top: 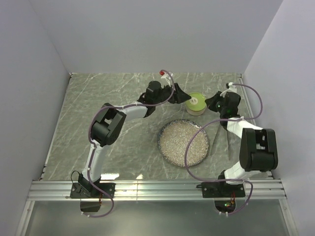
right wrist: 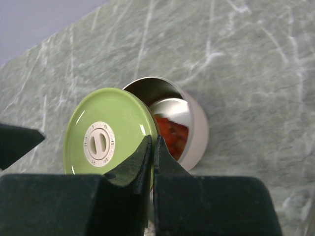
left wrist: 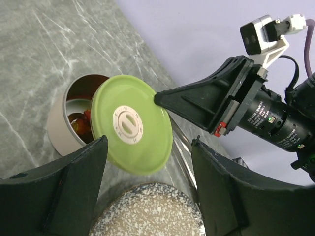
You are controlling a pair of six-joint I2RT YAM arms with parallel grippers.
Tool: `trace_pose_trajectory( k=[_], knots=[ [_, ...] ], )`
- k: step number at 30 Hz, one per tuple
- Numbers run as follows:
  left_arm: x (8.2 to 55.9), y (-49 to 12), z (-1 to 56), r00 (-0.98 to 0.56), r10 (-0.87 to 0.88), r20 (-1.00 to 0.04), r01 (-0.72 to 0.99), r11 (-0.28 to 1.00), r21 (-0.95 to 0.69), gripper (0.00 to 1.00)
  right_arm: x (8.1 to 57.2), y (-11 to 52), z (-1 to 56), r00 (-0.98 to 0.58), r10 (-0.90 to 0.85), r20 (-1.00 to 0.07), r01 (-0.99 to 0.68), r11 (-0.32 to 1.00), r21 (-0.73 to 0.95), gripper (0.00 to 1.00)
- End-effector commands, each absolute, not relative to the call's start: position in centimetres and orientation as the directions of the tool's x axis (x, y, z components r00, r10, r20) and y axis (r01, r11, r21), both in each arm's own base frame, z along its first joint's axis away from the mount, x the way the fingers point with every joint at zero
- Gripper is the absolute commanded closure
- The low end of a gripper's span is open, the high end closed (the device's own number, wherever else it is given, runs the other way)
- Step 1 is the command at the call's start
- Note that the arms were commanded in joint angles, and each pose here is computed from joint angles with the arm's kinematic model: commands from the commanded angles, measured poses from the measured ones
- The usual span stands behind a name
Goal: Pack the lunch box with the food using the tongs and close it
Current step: Pass the lid of the lunch box from the left arm to the right, then put the lid back on the lunch box
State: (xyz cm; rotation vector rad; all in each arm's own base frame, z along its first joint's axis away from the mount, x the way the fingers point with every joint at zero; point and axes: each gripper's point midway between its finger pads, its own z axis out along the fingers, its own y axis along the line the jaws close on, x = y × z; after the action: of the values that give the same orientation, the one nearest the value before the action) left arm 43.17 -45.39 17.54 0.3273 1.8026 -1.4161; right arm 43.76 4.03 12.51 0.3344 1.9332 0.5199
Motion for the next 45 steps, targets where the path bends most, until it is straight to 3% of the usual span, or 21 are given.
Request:
trace_pose_trajectory(
  k=[1, 20, 45],
  knots=[
    [44.3, -45.6, 19.1, -0.578, -0.280, -0.767, 0.681, 0.352, -0.642, 0.25, 46.3, 2.4, 16.0, -0.296, 0.473, -0.830, 0.003, 0.870, 0.494, 1.00],
    [44.4, -45.5, 17.3, -0.573, -0.255, -0.779, 0.668, 0.404, -0.624, 0.25, 46.4, 2.2, 12.3, -0.475, 0.439, -0.763, 0.114, 0.890, 0.442, 1.00],
    [44.3, -46.4, 17.7, -0.554, -0.243, -0.796, 0.682, 0.416, -0.601, 0.24, 48.1, 1.7, 11.0, -0.557, 0.357, -0.750, 0.196, 0.934, 0.299, 1.00]
  ],
)
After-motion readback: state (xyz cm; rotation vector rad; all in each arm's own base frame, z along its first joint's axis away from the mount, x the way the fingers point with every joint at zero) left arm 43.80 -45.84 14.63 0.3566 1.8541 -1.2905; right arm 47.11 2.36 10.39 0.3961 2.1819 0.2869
